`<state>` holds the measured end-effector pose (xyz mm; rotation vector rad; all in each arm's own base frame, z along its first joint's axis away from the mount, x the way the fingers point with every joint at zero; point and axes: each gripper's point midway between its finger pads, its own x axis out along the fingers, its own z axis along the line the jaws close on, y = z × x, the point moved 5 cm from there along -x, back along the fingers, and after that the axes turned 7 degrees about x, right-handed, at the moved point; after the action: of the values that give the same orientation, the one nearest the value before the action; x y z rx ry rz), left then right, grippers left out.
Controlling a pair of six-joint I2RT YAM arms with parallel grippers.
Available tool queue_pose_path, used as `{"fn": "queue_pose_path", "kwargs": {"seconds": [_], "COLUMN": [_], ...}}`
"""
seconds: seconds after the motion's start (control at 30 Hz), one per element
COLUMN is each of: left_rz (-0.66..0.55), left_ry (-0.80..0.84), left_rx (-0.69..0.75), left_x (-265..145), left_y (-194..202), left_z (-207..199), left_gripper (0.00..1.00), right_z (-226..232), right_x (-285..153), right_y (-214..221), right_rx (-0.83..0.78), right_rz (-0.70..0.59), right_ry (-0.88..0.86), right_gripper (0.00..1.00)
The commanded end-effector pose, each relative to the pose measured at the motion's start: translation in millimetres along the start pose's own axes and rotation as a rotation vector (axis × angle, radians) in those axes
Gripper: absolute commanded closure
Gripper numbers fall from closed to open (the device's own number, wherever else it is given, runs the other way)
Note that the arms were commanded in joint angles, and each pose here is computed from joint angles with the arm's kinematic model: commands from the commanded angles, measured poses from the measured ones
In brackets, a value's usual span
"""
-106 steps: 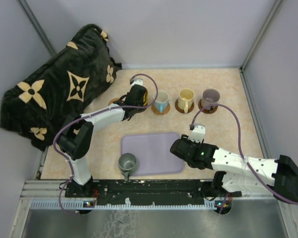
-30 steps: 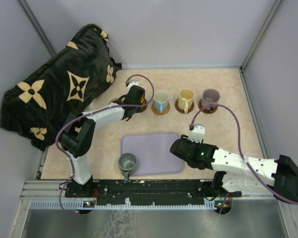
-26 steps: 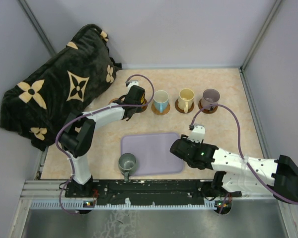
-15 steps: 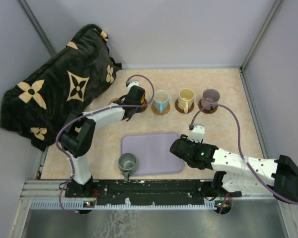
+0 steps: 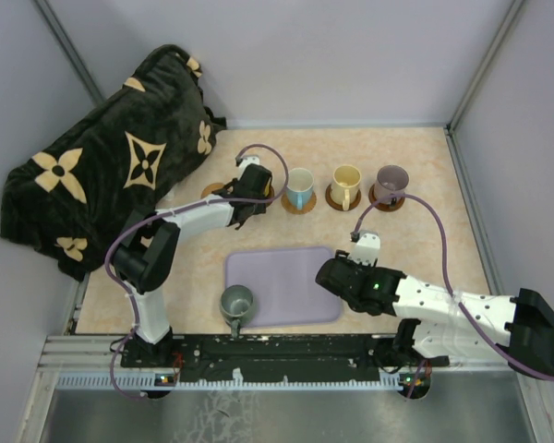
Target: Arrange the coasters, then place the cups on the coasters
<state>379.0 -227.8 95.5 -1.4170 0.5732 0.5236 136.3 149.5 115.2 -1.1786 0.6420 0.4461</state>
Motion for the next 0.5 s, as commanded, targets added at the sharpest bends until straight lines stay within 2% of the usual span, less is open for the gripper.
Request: {"fn": "queue_pose_path", "kwargs": {"seconds": [0.0, 0.23, 0.47], "left_rz": [0.008, 0.011, -0.050], "left_ry": [-0.019, -0.014, -0.001], "left_rx": [0.011, -0.007, -0.054], "left_x": [-3, -15, -53], "left_y": [6, 8, -10], "left_z": [2, 4, 15], "left_gripper": [0.51, 0.48, 0.32], "right_z": [8, 9, 7], "right_x": [-2, -1, 1], "right_y": [-10, -9, -5], "right_rx": [0.042, 0.037, 0.035], "right_rz": [-0.039, -0.037, -0.030], "right_ry": [-0.023, -0.022, -0.018], "right_gripper": [0.49, 0.49, 0.49]}}
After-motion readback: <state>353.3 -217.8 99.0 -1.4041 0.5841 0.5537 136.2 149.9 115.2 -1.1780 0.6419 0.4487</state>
